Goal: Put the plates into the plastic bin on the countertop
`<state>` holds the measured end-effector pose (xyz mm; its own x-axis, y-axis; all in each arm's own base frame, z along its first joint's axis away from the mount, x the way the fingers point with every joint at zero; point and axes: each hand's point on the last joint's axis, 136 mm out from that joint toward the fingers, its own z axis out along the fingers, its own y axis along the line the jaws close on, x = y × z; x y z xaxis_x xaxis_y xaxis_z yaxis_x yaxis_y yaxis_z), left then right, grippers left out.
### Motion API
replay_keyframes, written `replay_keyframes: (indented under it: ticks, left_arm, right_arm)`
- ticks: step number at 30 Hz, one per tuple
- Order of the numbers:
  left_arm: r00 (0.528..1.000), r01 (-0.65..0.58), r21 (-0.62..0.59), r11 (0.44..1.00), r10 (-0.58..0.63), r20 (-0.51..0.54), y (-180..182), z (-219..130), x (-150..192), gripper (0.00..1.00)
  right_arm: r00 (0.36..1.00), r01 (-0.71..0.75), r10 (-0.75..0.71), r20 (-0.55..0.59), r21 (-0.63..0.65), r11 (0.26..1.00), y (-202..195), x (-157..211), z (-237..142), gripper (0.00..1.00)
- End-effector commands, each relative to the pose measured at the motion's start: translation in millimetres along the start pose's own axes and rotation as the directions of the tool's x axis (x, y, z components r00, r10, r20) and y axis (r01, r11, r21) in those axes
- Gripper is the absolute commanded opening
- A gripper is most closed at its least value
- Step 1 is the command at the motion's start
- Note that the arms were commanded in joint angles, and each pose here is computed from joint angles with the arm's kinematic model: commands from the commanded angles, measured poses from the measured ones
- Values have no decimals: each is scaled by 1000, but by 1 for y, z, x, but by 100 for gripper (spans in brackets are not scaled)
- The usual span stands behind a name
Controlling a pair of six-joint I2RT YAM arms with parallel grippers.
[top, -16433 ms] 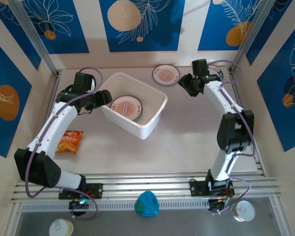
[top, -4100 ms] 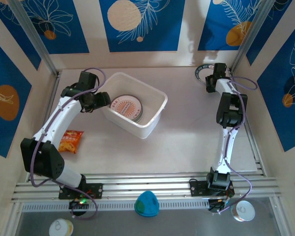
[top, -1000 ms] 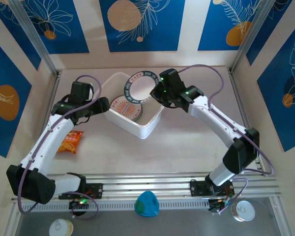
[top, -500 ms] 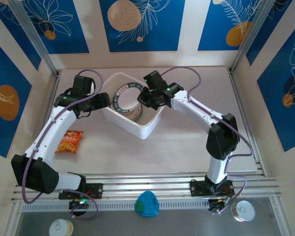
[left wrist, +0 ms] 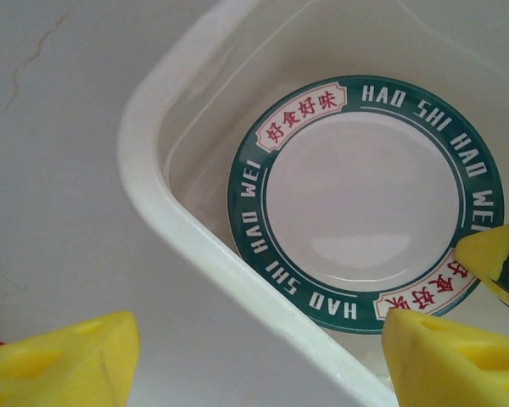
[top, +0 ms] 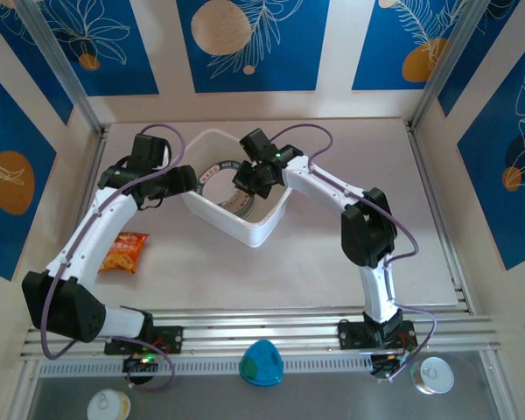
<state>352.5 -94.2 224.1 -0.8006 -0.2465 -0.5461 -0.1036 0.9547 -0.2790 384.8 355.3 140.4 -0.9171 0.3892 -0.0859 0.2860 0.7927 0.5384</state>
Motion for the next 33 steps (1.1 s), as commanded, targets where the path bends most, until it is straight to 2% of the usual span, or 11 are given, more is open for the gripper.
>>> replay_keyframes:
  ticks: [1,3,14,19,21,24,27,33]
  left_arm:
    - [1000,5,-2,1000,-5,-28,2,6,3,76]
    - [999,7,-1,1000,-7,-36,2,9,4,76]
    - [996,37,33,999,-34,-79,-4,20,10,76]
    - [996,52,37,998,-49,-81,-5,20,13,76]
    - [995,57,34,998,-54,-89,-3,21,16,76]
    - [994,64,32,997,-61,-94,-2,23,19,76]
    - [994,65,35,997,-61,-85,-4,21,17,76]
    - [996,53,37,998,-50,-77,-9,24,14,76]
  right_arm:
    - [997,-32,35,-65,40,999,-3,17,1,3]
    - [997,-34,37,-62,54,998,-6,19,3,9]
    - [997,-9,18,-81,104,994,-19,24,19,26]
    - [997,-8,18,-73,131,991,-27,22,22,39]
    - [998,1,9,-69,137,991,-26,22,20,47]
    - [998,41,-36,-42,127,991,-19,18,10,61]
    - [995,99,-100,14,94,991,-7,10,-8,68]
    - [960,213,-221,173,66,975,11,-9,-66,72]
